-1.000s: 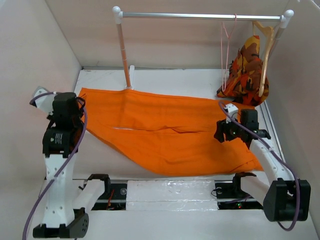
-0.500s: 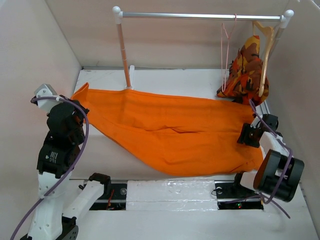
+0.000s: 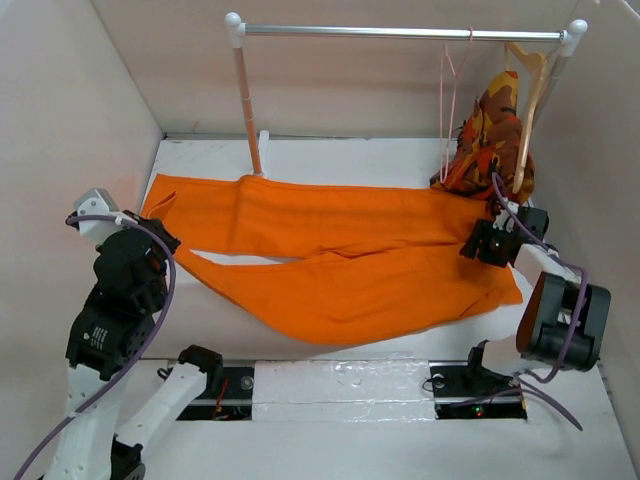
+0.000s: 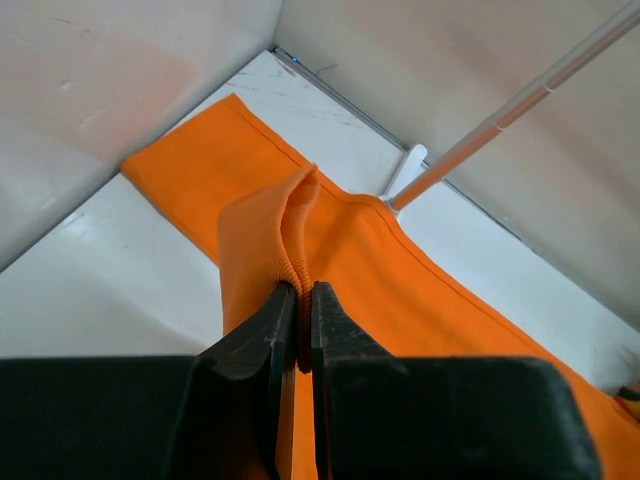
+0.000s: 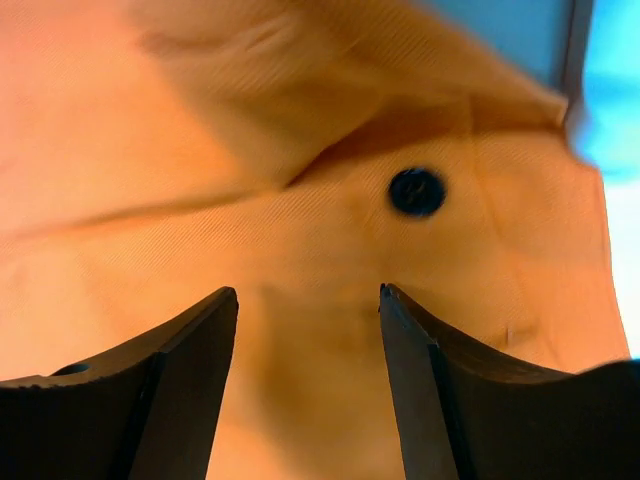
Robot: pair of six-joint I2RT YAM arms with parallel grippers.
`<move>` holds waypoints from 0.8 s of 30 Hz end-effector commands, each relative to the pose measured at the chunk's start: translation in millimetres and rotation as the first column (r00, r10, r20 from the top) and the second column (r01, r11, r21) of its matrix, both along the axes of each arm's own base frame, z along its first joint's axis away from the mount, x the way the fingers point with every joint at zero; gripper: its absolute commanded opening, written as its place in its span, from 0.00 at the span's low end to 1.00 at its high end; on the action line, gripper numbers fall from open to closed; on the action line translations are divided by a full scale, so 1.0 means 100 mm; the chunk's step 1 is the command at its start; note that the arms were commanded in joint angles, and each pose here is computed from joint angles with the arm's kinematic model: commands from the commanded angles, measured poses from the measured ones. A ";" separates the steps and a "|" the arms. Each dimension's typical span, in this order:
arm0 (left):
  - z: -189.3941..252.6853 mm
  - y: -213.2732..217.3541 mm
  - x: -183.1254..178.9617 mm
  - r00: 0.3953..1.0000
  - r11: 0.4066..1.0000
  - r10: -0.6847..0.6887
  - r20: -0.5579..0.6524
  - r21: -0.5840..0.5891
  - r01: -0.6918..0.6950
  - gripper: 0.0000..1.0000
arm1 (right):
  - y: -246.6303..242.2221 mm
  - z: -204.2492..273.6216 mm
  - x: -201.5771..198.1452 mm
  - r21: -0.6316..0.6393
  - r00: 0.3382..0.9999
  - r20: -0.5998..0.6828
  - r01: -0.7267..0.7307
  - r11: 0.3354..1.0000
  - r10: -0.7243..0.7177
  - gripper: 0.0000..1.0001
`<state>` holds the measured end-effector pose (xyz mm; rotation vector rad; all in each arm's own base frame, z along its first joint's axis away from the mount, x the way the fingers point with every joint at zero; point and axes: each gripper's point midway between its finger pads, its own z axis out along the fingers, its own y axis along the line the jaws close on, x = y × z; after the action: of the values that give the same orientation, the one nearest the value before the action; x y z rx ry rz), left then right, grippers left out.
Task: Place the trousers on the hanger
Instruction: Fold the trousers at the center of the board.
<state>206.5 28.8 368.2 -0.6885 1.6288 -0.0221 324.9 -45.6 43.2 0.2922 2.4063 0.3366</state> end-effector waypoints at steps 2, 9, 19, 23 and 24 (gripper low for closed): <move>0.10 -0.06 -0.09 0.997 0.997 -0.039 0.067 -0.063 0.044 0.00 | -0.02 0.68 -0.17 -0.102 0.998 0.057 -0.012 0.995 0.018 0.64; -0.07 -0.06 -0.17 0.997 0.997 -0.052 0.057 -0.050 0.054 0.00 | -0.45 0.43 -1.08 -0.159 0.955 -0.029 0.287 0.945 -0.295 0.54; -0.02 -0.05 -0.11 0.997 0.999 -0.041 0.069 -0.009 0.041 0.00 | -0.88 0.04 -1.58 -0.197 0.855 -0.166 0.460 0.866 -0.492 0.59; -0.10 -0.07 -0.09 0.998 0.999 -0.045 0.043 0.007 0.045 0.00 | -0.92 -0.05 -1.48 -0.162 0.858 -0.158 0.466 0.870 -0.489 0.66; -0.12 -0.08 -0.08 0.998 0.999 -0.050 0.038 0.009 0.050 0.00 | -0.90 -0.06 -1.43 -0.134 0.866 -0.150 0.460 0.878 -0.477 0.69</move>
<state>191.5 20.4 353.0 -0.6321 1.6358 -0.0816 166.2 -126.5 34.5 0.9145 2.4724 -0.0518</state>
